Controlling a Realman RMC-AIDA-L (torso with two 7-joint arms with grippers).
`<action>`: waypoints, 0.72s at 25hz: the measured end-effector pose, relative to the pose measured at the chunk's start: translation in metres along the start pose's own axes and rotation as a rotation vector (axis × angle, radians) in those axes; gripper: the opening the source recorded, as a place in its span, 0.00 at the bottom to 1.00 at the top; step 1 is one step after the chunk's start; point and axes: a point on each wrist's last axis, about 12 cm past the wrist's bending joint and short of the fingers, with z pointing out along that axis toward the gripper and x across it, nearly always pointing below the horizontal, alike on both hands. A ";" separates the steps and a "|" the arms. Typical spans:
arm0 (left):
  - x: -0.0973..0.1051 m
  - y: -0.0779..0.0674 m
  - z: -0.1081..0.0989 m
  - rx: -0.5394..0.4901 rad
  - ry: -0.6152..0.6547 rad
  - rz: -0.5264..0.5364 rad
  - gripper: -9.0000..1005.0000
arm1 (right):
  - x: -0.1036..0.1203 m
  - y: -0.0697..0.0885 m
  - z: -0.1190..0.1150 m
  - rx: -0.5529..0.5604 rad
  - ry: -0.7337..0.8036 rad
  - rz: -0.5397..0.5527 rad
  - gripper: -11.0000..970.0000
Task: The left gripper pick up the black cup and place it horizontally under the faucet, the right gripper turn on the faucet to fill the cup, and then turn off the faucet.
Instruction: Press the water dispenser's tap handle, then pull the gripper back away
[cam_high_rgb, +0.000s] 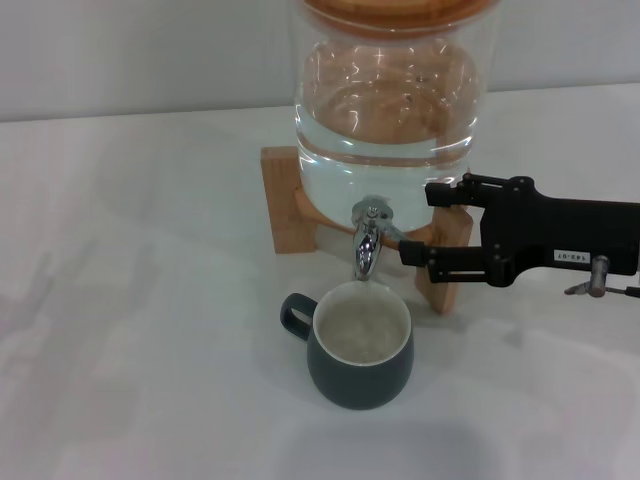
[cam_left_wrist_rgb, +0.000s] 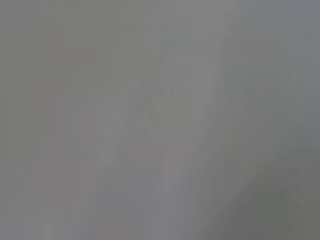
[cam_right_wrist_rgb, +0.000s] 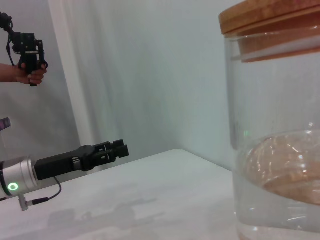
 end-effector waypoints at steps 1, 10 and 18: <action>0.000 0.000 0.000 -0.001 0.001 0.000 0.70 | 0.000 0.000 0.000 0.002 -0.001 0.000 0.85; 0.001 0.000 -0.001 -0.005 0.005 -0.002 0.70 | 0.001 -0.006 -0.010 0.041 -0.007 0.001 0.85; 0.001 0.000 0.001 -0.003 0.005 -0.001 0.70 | 0.001 -0.009 -0.013 0.064 -0.007 -0.001 0.85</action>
